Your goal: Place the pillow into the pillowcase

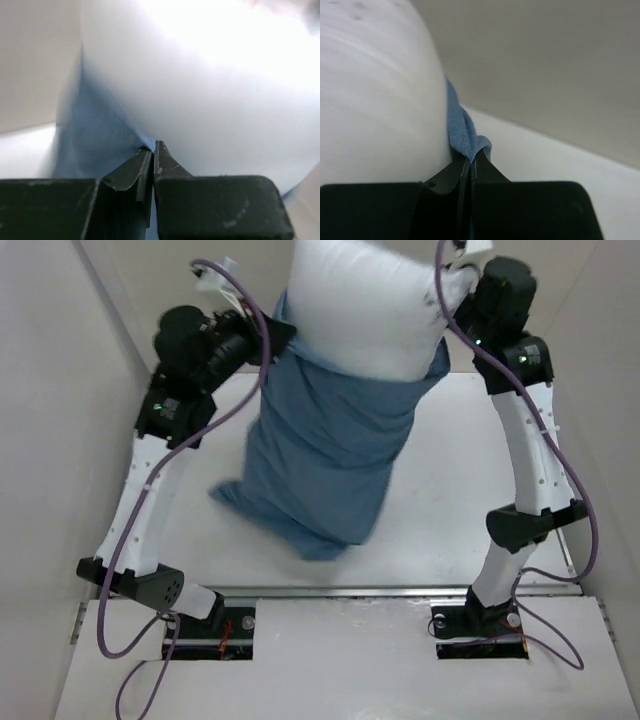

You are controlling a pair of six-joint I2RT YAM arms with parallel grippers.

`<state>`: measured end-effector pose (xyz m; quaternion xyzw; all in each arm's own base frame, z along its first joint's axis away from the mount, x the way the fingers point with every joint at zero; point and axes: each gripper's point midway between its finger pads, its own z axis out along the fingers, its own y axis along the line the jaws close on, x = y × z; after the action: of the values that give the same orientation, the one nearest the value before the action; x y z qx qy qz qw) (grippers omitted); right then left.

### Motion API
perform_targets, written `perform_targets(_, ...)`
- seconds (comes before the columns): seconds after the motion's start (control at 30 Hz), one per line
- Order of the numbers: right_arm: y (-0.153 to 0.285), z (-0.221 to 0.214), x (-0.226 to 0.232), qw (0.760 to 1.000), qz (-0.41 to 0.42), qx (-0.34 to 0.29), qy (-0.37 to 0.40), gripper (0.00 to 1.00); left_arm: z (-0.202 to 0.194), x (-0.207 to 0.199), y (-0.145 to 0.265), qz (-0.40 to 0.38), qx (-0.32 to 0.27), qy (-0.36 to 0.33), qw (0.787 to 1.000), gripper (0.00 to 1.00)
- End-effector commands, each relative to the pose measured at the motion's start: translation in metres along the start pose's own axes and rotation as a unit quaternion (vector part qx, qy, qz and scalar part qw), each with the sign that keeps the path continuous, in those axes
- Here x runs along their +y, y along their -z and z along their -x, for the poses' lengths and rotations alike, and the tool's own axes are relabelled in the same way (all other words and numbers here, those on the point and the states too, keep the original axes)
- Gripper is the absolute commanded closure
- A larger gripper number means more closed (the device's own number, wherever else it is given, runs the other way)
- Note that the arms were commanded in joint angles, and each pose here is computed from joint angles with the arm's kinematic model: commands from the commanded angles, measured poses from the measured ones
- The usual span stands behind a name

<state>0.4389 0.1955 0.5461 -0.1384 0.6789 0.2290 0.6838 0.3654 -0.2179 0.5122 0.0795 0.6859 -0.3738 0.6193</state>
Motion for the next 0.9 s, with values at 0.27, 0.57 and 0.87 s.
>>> perform_targets(0.27,0.097,0.099,0.014,0.984,-0.055,-0.166,0.021,1.00,0.170,-0.035,0.093,-0.043,-0.225,-0.079,0.970,1.00)
perform_targets(0.57,0.084,0.128,-0.033,0.966,-0.154,-0.207,0.036,1.00,0.165,-0.022,0.064,-0.066,-0.199,-0.053,0.976,1.00)
perform_targets(0.87,0.155,0.220,-0.053,0.880,-0.264,-0.380,0.104,1.00,0.143,-0.013,0.022,-0.134,-0.151,-0.016,0.979,1.00)
